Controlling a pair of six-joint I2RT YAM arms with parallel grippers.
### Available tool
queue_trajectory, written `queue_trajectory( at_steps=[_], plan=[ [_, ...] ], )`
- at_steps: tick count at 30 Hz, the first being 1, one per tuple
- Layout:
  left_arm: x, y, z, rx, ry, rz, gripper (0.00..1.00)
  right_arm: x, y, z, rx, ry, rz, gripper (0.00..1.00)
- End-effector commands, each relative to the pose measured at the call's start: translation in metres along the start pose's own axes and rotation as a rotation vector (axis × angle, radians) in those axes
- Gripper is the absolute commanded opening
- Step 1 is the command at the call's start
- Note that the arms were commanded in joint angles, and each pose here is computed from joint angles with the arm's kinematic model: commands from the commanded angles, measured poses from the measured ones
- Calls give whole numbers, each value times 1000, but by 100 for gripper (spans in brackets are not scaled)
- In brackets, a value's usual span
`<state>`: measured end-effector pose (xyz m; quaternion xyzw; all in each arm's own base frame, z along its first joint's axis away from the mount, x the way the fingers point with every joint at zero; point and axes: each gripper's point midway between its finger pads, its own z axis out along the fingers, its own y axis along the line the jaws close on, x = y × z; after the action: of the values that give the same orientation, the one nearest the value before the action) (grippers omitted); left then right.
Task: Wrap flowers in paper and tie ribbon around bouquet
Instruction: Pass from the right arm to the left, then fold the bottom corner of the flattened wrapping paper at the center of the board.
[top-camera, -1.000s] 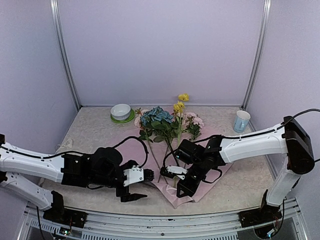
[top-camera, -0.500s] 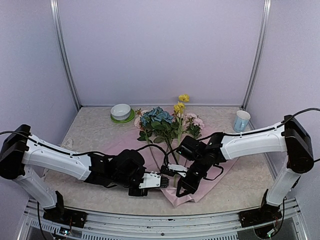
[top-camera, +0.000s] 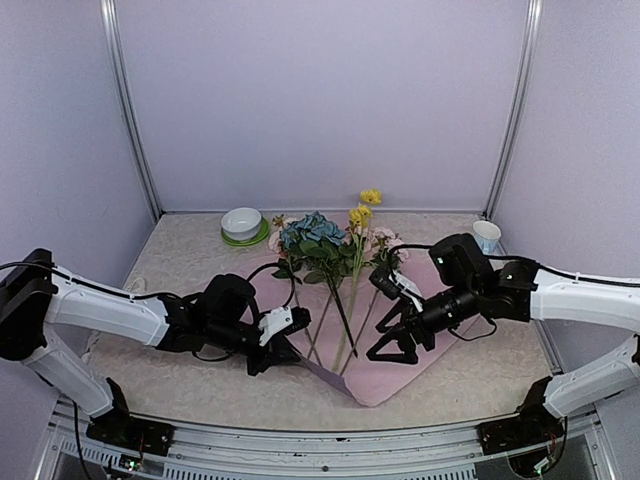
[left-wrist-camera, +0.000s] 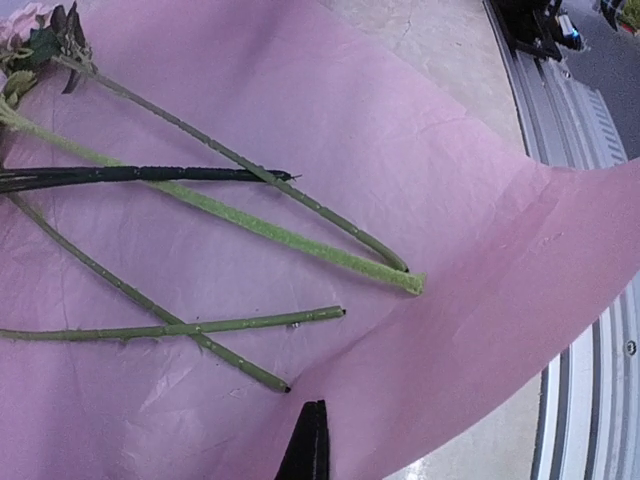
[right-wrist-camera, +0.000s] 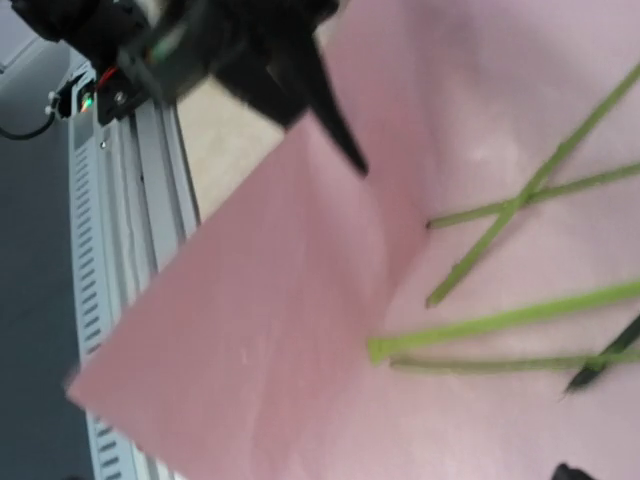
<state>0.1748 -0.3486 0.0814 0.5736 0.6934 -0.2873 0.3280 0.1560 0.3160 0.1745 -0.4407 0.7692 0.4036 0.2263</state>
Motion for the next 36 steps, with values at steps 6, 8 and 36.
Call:
queue_trajectory(
  at_steps=[6,8,36],
  plan=[
    [1,10,-1,107,-96,-316,0,45,22,24,-85,-53,-87,100],
    [1,9,-2,110,-103,-323,0,55,23,35,-58,-43,-135,100],
    [-1,28,-32,43,-190,-388,0,77,-25,88,275,-64,-383,11]
  ],
)
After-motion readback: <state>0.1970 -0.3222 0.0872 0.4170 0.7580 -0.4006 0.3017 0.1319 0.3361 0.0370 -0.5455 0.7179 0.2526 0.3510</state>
